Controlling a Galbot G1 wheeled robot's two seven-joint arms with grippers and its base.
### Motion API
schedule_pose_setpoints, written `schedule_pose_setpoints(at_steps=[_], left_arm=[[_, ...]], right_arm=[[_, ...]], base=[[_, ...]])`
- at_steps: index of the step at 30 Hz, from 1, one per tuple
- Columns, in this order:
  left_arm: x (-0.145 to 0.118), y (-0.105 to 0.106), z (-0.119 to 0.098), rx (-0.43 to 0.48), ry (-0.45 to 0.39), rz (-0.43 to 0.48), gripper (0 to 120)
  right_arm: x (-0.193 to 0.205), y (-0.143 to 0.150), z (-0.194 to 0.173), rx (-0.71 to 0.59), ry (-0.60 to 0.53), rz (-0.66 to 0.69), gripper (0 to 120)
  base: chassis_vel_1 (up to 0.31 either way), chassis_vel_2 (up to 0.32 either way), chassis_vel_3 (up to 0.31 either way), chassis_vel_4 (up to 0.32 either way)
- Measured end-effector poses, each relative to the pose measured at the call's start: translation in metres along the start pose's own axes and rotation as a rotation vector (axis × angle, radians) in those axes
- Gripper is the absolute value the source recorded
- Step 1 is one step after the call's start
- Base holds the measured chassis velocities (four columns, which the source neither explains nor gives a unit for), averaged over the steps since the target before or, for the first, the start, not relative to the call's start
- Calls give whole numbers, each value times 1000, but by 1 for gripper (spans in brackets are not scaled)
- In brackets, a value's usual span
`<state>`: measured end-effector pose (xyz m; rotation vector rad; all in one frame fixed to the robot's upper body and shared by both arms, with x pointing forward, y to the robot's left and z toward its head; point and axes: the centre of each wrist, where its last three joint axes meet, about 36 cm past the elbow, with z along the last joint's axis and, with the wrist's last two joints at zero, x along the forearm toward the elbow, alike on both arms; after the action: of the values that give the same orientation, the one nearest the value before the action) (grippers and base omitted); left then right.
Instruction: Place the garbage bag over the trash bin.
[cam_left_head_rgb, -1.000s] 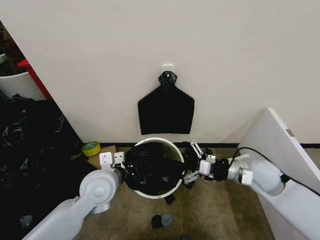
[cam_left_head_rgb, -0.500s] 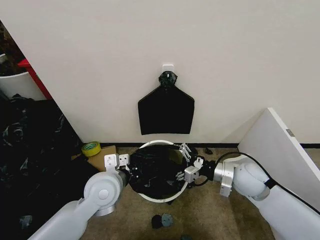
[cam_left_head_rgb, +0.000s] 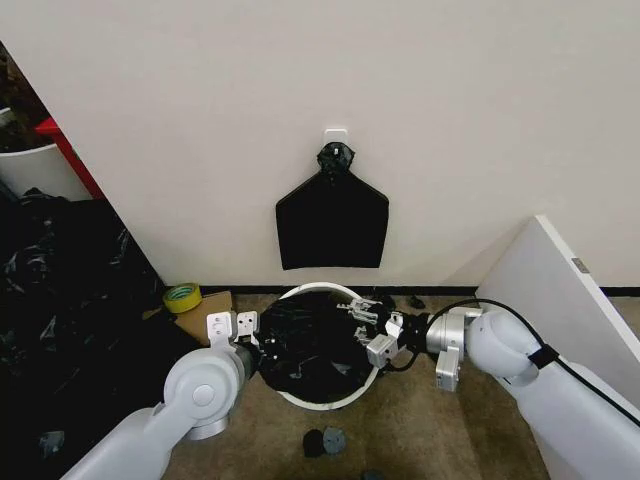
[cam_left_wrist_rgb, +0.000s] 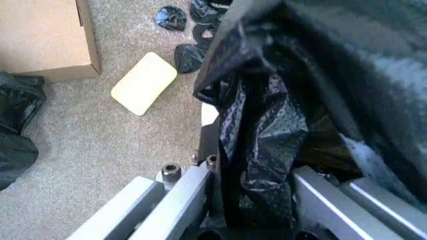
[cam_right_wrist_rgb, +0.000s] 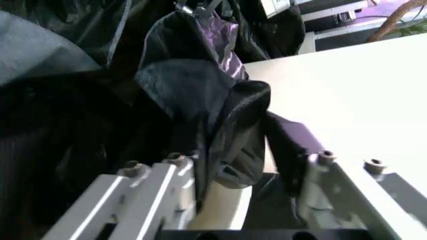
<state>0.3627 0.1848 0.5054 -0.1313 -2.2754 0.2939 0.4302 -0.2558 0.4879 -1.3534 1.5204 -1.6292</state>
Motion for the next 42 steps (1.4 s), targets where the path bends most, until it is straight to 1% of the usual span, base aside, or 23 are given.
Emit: schedule_pose_setpoints(at_steps=[1, 2, 7, 8, 10, 11, 12, 14, 15, 16, 19, 20, 21, 22, 26, 27, 30, 33, 35, 37, 39, 41, 42], left_arm=[[0, 0, 0, 0, 0, 0, 0], [1, 0, 1, 0, 2, 1, 0], [3, -1, 2, -4, 5, 3, 0], [3, -1, 2, -4, 5, 3, 0], [3, -1, 1, -4, 4, 3, 0], [4, 0, 1, -5, 4, 2, 0], [4, 0, 1, -5, 4, 1, 0], [5, 0, 3, -11, 8, 0, 0], [5, 0, 3, -11, 8, 0, 0], [6, 0, 3, -16, 10, 1, 0], [9, -4, 8, -47, 26, 16, 0], [11, -6, 9, -58, 30, 23, 0], [11, -6, 9, -58, 30, 23, 0], [14, -7, 10, -69, 34, 30, 0], [23, -12, 15, -118, 54, 54, 0], [25, -13, 16, -128, 58, 60, 0], [30, -14, 17, -139, 60, 69, 0], [37, -16, 18, -149, 57, 83, 0], [40, -16, 18, -152, 55, 87, 0], [43, -16, 18, -153, 50, 90, 0], [44, -15, 15, -151, 37, 87, 0], [45, -13, 8, -144, 14, 79, 0], [45, -13, 8, -144, 14, 79, 0]], right_arm=[[0, 0, 0, 0, 0, 0, 27], [0, 1, 0, -5, -2, 1, 23], [0, 2, -1, -51, -7, 17, 2], [0, 2, -1, -51, -7, 17, 2], [3, 3, 0, -121, -5, 34, 0], [4, 4, 1, -171, -7, 47, 0], [6, 7, 2, -252, -11, 72, 0], [8, 16, 0, -475, 5, 144, 0], [8, 16, 0, -475, 5, 144, 0], [8, 20, -2, -555, 14, 174, 0], [11, 35, -12, -901, 95, 303, 0], [12, 38, -14, -991, 127, 332, 0], [12, 38, -14, -991, 127, 332, 0], [11, 39, -17, -1068, 155, 356, 0], [12, 41, -24, -1256, 205, 413, 0], [12, 40, -25, -1279, 220, 422, 0], [13, 39, -24, -1286, 252, 428, 0], [17, 40, -20, -1252, 302, 423, 0], [18, 41, -18, -1236, 313, 420, 0], [21, 45, -15, -1199, 307, 405, 0], [25, 49, -12, -1126, 284, 395, 0], [31, 52, -8, -1054, 242, 363, 5], [31, 52, -8, -1054, 242, 363, 5]], base=[[0, 0, 0, 0], [0, 0, 0, 0], [0, 0, 0, 0], [0, 0, 0, 0], [0, 0, 0, 0], [0, 0, 0, 0], [0, 0, 0, 0], [0, 0, 0, 0], [0, 0, 0, 0], [0, 0, 0, 0], [0, 0, 0, 0], [0, 0, 0, 0], [0, 0, 0, 0], [0, 0, 0, 0], [0, 0, 0, 0], [0, 0, 0, 0], [0, 0, 0, 0], [0, 0, 0, 0], [0, 0, 0, 0], [0, 0, 0, 0], [0, 0, 0, 0], [0, 0, 0, 0], [0, 0, 0, 0]])
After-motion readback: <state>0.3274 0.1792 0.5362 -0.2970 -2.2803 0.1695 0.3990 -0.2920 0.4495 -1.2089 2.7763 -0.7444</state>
